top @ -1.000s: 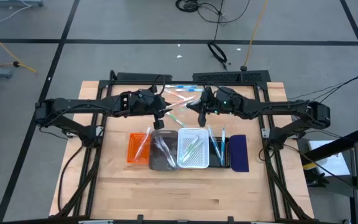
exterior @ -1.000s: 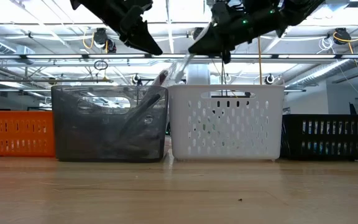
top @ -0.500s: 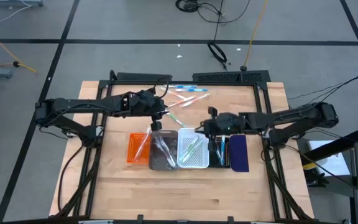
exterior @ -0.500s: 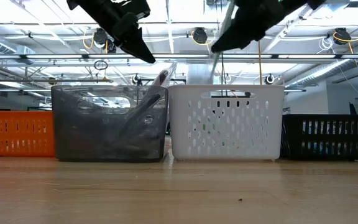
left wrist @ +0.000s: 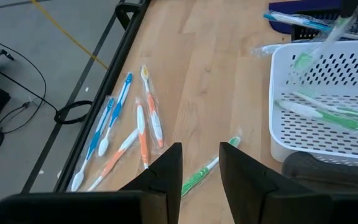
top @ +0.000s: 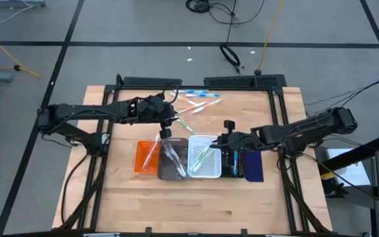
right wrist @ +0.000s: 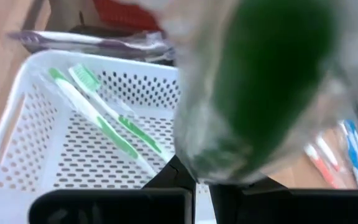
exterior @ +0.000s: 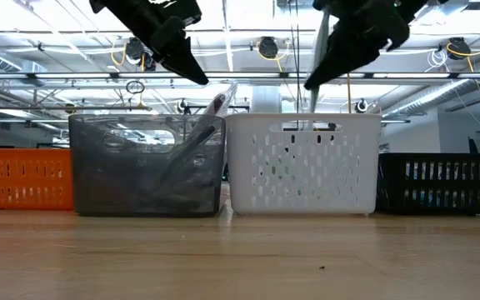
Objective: Pick & Place Toothbrushes
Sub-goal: Put the green toothbrush into the white bin
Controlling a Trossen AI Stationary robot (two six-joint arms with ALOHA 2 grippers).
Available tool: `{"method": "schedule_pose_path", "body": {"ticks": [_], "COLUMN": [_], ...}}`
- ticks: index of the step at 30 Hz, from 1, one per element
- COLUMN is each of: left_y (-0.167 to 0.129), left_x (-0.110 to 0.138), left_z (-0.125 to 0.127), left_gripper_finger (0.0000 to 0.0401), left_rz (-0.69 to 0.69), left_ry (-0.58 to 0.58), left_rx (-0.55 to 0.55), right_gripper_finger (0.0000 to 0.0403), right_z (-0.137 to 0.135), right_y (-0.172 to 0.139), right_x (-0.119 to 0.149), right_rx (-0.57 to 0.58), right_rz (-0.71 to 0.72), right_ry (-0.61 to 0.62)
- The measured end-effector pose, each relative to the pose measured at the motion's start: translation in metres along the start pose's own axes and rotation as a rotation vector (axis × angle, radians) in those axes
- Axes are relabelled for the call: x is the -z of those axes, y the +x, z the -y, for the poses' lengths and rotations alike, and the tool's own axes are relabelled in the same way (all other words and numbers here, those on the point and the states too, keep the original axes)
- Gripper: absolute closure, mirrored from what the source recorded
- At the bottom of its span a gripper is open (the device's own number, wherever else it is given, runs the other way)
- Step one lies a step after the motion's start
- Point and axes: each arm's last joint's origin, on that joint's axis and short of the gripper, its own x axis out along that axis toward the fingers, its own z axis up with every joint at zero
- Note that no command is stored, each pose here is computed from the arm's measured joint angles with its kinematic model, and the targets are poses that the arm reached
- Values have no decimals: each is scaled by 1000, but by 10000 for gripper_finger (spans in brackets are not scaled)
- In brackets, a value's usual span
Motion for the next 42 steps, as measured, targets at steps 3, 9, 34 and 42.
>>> {"method": "schedule_pose_path", "body": {"ticks": [3,9,34,42], "left_y": [0,0,12,49], "left_x": [0,0,8,26], "left_z": [0,-1,-23,-29], "left_gripper_finger": [295,295,295,295], "left_rz": [0,0,-48,-158], "left_ry": [0,2,42,219], "left_rx": [-1,-4,-66,14], "right_gripper_finger": [391,344,214,215], "right_z": [-2,-5,-7,-4], "right_y": [7,17,5,2], "right_x": [2,6,-12,-14], "right_rx": [0,-3,-35,-22], "right_rz": [-21,-65,123,144], "right_ry": [-5,-23,-36,-54]}}
